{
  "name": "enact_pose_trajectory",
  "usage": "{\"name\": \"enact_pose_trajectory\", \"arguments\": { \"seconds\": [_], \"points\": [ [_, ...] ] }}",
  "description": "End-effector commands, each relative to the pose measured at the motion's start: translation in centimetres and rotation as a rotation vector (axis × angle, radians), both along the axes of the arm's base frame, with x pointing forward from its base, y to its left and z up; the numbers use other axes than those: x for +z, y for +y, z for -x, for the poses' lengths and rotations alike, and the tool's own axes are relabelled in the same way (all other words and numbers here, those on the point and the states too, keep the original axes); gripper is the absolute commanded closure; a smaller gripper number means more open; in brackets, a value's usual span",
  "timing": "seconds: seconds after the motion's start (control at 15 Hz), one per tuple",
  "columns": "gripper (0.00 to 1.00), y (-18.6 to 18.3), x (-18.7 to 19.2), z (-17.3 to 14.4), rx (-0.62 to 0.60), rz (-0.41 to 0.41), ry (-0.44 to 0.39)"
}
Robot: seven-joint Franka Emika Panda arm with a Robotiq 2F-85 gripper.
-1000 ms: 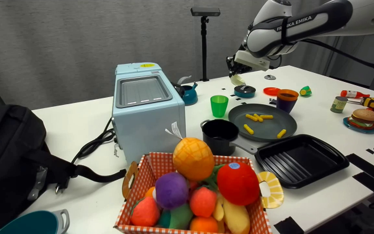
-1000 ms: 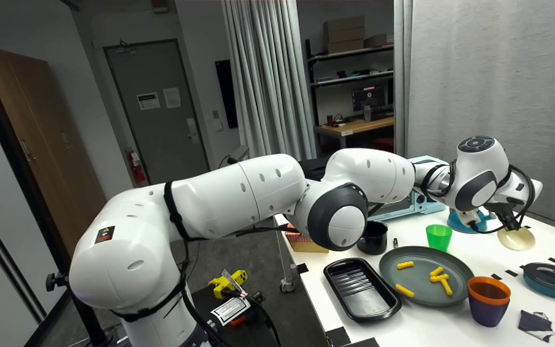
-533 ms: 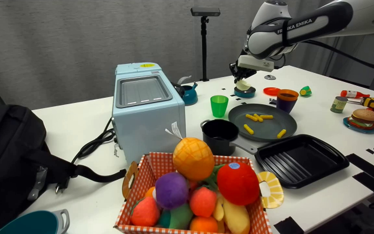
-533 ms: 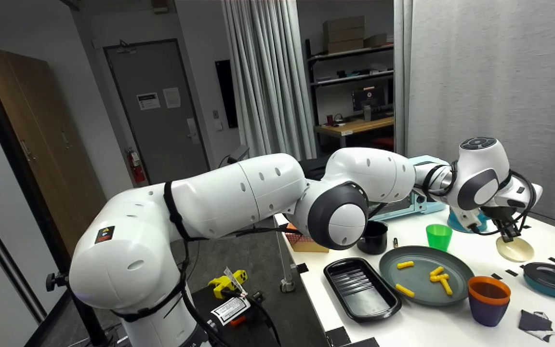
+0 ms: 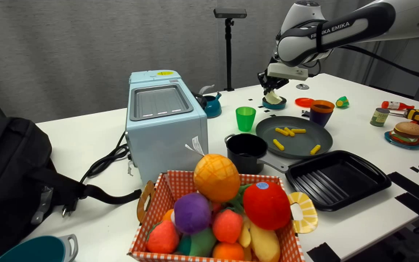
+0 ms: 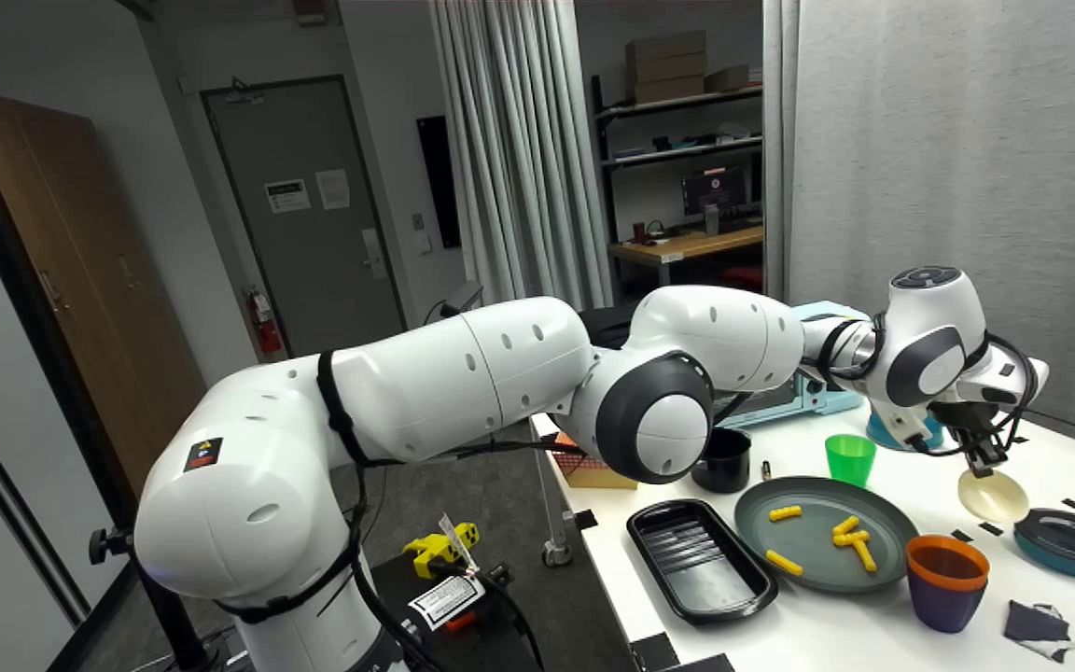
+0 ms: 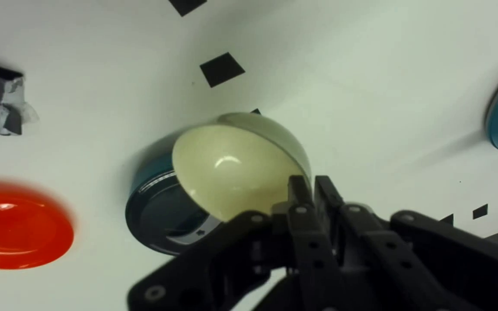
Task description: Pour the contents from the white bowl onto the gray plate
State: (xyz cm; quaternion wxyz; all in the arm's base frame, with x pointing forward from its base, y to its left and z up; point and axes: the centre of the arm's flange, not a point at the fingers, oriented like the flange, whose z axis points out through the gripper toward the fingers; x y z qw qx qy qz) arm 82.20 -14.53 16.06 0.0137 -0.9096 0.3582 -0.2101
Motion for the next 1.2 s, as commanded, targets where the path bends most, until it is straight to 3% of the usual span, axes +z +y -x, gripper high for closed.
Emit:
{"name": "enact_pose_trajectory", "arguments": {
  "seconds": [0.0,0.47,0.53,1.07,1.13],
  "points": [
    [0.56,-0.9,-0.1,-5.2,0.004,0.025,0.031],
    [0.04,-0.9,-0.1,-5.2,0.002,0.021,0.033],
    [0.0,-0.9,-0.2,-5.2,0.005,0.018,0.033],
    [0.01,-0.8,-0.4,-5.1,0.015,-0.004,0.069],
    [0.0,-2.8,1.9,1.9,0.02,-0.011,0.067]
  ]
}}
